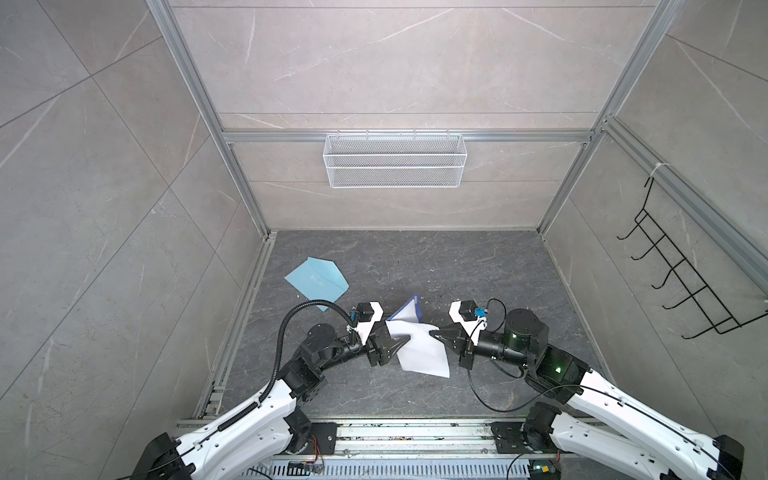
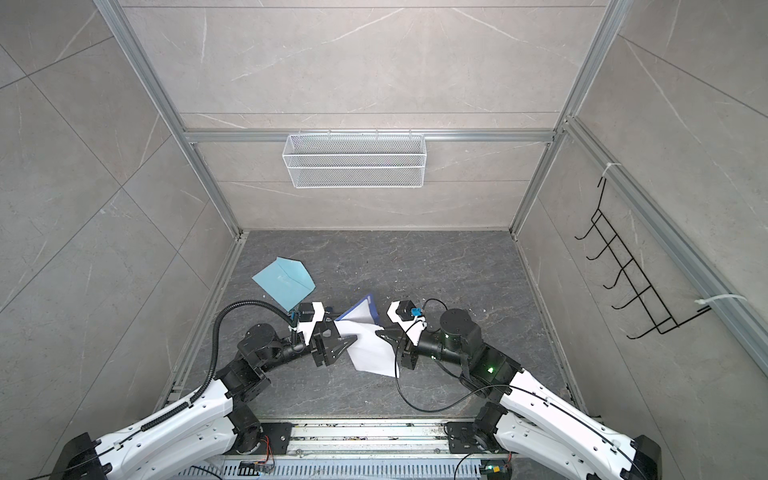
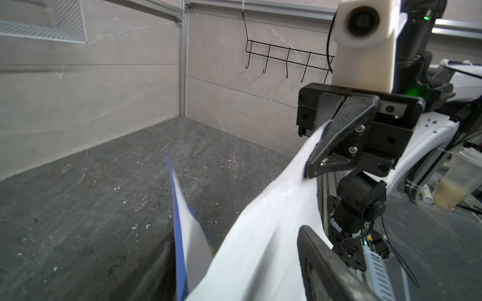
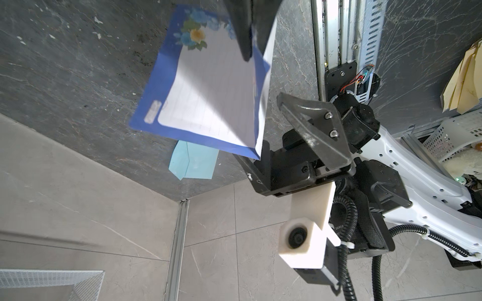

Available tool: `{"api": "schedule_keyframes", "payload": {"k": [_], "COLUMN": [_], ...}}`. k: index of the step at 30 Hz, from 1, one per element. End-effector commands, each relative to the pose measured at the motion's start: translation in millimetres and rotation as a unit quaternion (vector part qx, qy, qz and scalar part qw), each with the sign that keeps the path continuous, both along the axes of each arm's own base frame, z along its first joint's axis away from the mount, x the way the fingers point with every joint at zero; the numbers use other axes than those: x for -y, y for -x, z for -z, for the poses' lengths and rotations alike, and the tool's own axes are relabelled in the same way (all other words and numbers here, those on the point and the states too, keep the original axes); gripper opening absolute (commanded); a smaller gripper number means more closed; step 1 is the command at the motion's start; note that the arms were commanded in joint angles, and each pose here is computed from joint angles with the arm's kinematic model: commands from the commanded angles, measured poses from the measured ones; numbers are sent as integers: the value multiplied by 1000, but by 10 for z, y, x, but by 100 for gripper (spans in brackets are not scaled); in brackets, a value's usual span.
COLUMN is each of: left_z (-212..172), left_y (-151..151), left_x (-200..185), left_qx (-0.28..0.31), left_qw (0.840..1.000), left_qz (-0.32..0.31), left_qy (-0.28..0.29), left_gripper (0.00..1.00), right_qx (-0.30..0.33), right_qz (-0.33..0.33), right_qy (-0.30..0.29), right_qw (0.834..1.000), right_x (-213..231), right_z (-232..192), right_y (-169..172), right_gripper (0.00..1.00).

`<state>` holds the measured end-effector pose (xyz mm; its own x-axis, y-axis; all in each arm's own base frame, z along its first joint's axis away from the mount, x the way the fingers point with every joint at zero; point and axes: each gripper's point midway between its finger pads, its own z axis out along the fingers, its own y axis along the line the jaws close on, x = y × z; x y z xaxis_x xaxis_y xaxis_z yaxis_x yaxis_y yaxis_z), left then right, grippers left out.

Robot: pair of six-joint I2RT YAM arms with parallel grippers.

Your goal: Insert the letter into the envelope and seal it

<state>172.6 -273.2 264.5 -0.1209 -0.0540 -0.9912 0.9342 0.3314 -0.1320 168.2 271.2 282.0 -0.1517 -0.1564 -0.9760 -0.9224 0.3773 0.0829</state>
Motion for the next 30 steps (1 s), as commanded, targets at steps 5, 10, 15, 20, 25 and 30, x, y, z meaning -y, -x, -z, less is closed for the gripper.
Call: {"api": "schedule_keyframes", "payload": {"k": [5, 10, 15, 20, 25, 30], "left_z": [-183, -166, -152, -55, 37, 77], "left_y": [72, 63, 3, -20, 40, 98], "left_x": [60, 99, 146, 174, 171, 149], "left_qx": [39, 38, 25, 21, 38, 54], "left_qw": [999, 998, 999, 998, 994, 986], "left_qz": [31, 38, 36, 39, 58, 77], "left_qy": [20, 14, 6, -33, -88, -137], "left_gripper": [36, 18, 0, 0, 0, 0], "right_qx": [21, 23, 37, 51, 51, 59], "right_qz": [43, 62, 91, 115, 96, 41], "right_qy": [10, 28, 51, 98, 137, 149], "right_qw": [999, 997, 994, 987, 985, 986], "right_x": [76, 99, 183, 349, 406, 277], "right_z": [-18, 65, 79, 8, -148, -214], "right_y": [-146, -224, -308, -320, -233, -134], "right_gripper": [0, 0, 25, 74, 99, 99]}}
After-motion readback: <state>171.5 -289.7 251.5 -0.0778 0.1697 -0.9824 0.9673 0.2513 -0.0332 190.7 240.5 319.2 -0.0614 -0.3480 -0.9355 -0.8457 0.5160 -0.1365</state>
